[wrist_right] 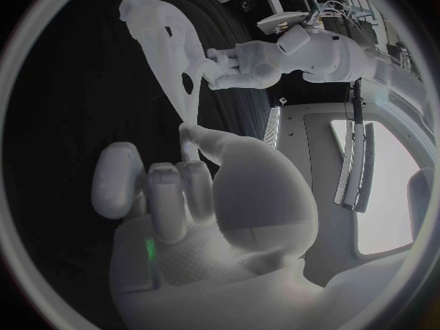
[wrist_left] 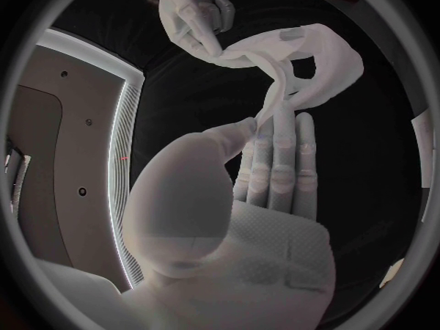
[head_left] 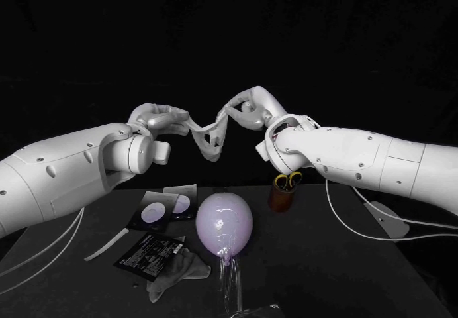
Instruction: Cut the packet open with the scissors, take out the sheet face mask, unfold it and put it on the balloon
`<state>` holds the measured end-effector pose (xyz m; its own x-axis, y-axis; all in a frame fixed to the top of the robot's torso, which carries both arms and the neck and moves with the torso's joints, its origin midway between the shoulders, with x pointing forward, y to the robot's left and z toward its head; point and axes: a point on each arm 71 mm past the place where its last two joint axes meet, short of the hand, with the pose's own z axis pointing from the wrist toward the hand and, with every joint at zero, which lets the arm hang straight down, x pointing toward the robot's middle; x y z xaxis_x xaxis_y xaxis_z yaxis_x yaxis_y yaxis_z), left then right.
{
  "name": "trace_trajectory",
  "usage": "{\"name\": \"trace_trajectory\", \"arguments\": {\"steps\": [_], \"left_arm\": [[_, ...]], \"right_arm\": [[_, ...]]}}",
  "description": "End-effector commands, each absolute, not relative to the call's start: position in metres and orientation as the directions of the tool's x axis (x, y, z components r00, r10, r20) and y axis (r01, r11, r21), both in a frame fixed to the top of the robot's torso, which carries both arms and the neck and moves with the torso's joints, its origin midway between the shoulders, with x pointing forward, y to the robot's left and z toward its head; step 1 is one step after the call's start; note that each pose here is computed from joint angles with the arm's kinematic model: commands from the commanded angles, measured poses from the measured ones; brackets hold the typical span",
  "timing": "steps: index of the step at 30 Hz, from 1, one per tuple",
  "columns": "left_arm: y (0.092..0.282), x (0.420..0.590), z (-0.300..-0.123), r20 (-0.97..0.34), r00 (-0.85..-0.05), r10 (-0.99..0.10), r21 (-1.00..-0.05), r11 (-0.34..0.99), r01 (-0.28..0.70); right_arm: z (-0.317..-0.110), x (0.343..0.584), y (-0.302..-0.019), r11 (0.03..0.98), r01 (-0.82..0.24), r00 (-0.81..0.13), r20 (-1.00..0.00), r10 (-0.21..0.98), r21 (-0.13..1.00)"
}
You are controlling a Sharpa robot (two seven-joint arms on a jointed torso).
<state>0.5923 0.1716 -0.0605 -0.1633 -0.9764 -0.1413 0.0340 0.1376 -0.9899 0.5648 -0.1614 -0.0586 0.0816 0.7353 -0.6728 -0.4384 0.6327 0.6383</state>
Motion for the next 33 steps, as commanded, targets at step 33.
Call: {"name": "trace_trajectory", "arguments": {"steps": [33], "left_arm": [[0.189,0.576,-0.049,-0.14,-0.135,-0.981,-0.99,0.139,0.017]], "right_arm": [[-0.051,0.56,-0.187,0.624,-0.447,0.205,-0.606,0.769,0.641]]}}
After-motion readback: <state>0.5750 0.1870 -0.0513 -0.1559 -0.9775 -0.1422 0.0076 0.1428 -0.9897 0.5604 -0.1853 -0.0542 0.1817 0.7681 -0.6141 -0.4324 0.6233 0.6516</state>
